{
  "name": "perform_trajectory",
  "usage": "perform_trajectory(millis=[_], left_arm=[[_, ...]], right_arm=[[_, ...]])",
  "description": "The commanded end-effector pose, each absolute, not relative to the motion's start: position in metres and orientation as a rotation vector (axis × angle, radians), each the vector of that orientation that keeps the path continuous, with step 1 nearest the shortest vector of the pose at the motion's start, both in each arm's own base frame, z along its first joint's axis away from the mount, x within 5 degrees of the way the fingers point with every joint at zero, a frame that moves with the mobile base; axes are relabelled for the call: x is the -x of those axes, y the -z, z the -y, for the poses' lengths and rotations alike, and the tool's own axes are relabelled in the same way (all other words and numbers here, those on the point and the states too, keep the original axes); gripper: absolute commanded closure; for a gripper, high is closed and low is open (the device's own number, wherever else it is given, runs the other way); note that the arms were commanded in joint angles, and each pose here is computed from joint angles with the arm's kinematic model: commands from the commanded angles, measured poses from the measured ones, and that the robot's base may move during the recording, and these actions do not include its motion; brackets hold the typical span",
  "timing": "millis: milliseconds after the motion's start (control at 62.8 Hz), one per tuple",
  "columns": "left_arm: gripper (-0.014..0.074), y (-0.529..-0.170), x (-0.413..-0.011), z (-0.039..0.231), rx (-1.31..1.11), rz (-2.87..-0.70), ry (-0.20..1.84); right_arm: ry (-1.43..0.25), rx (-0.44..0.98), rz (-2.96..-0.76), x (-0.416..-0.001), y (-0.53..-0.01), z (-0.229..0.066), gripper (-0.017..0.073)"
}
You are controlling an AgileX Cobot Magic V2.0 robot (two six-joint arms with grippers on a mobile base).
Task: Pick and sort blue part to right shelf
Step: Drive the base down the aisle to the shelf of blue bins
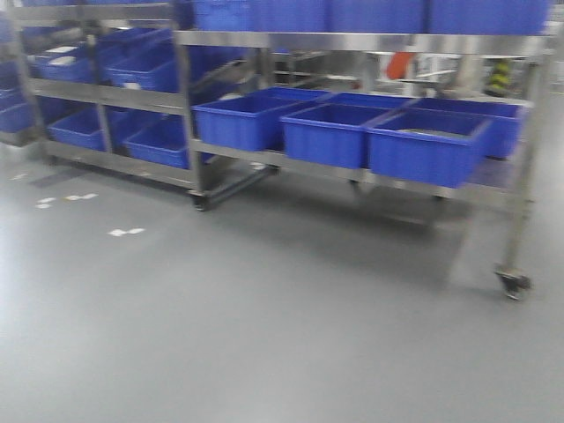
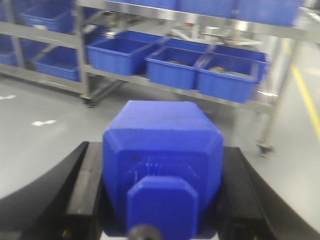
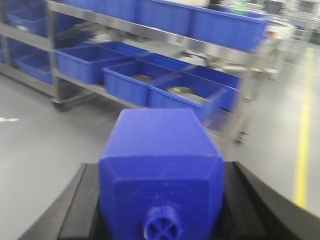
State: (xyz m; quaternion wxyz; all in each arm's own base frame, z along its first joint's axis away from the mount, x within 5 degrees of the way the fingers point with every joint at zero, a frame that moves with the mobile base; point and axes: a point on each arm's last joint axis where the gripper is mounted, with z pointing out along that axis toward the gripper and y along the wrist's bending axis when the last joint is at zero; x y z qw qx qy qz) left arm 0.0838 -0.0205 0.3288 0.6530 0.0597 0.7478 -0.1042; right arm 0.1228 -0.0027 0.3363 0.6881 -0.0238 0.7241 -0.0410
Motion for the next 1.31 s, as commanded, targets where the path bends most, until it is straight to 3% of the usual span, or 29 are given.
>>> perform_trajectory(millis=[0,1291], left_arm=[[0.0314,-0.3458,-0.0841,0.0199,-0.119,-1.590,0.243],[0.0314,-0.3458,-0.0841,0.0199,-0.119,-1.590,0.243]], right_arm=[[0.097,0.070,-1.492,-0.1217,-0.3557,0.0017,0.0219],[0.097,0.070,-1.492,-0.1216,-0.3557,0.0016,0.0219]])
